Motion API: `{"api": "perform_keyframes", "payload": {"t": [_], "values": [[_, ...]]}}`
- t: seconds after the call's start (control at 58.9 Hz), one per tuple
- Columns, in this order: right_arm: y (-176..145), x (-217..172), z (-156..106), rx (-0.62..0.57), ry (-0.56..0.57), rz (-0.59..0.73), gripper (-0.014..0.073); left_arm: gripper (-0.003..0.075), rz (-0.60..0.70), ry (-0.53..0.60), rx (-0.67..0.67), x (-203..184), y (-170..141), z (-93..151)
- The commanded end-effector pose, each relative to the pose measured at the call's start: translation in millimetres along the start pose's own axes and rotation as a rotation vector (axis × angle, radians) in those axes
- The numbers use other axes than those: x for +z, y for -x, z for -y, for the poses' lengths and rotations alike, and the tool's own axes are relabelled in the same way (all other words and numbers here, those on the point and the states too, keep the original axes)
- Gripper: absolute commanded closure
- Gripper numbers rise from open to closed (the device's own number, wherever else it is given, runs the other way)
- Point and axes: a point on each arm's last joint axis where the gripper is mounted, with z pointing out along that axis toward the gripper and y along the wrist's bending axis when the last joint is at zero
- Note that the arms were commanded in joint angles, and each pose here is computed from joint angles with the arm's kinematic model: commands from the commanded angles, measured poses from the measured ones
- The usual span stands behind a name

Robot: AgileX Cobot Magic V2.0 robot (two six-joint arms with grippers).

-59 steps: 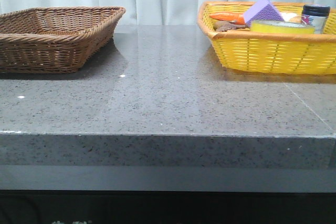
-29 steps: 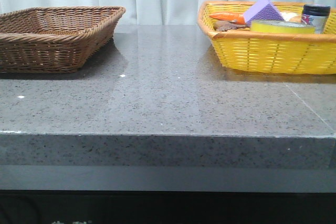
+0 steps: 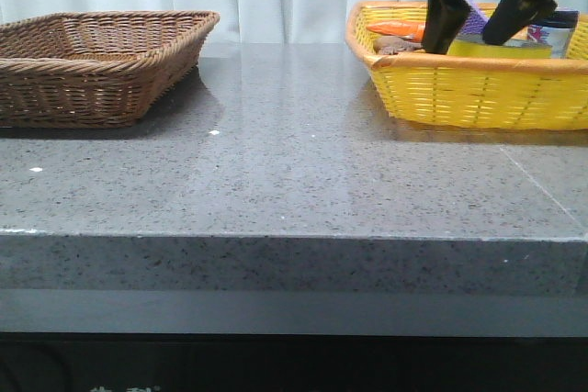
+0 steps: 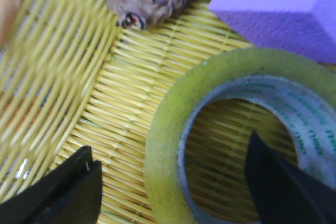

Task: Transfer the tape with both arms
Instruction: 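Lower the right gripper into the yellow basket and grasp the tape roll, then lift the tape roll and set it on the table between baskets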

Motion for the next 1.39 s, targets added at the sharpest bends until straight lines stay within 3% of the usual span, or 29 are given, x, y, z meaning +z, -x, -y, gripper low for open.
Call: {"api": "perform_keyframes", "payload": {"t": [0.0,0.221,0.374,0.543,0.934,1.07,1.206,1.376], "values": [[18,-27,0,-0.019,-0.014,0.113,0.0154,0.0048,0.113,-0.007,-0.005,-1,19,1],[19,-26,0,-0.018,-0.017,0.126,0.0502,0.0048,0.113,-0.007,-0.005,-1,19,1],[20,-30,0,-0.019,-0.017,0.130,0.0616,0.0048,0.113,-0.007,-0.005,-1,19,1],[24,-54,-3,-0.025,-0.021,0.179,0.0619,0.0048,0.113,-0.007,-0.005,-1,19,1],[31,-165,-29,-0.074,-0.015,0.446,0.0619,0.0048,0.113,-0.007,-0.005,-1,19,1],[20,-185,-60,-0.142,0.048,0.492,0.0619,0.0048,0.113,-0.007,-0.005,-1,19,1],[3,-199,-109,-0.270,0.158,0.535,0.0619,0.0048,0.113,-0.007,-0.005,-1,19,1],[-18,-191,-164,-0.387,0.302,0.481,0.0619,0.0048,0.113,-0.007,-0.005,-1,19,1]]}}
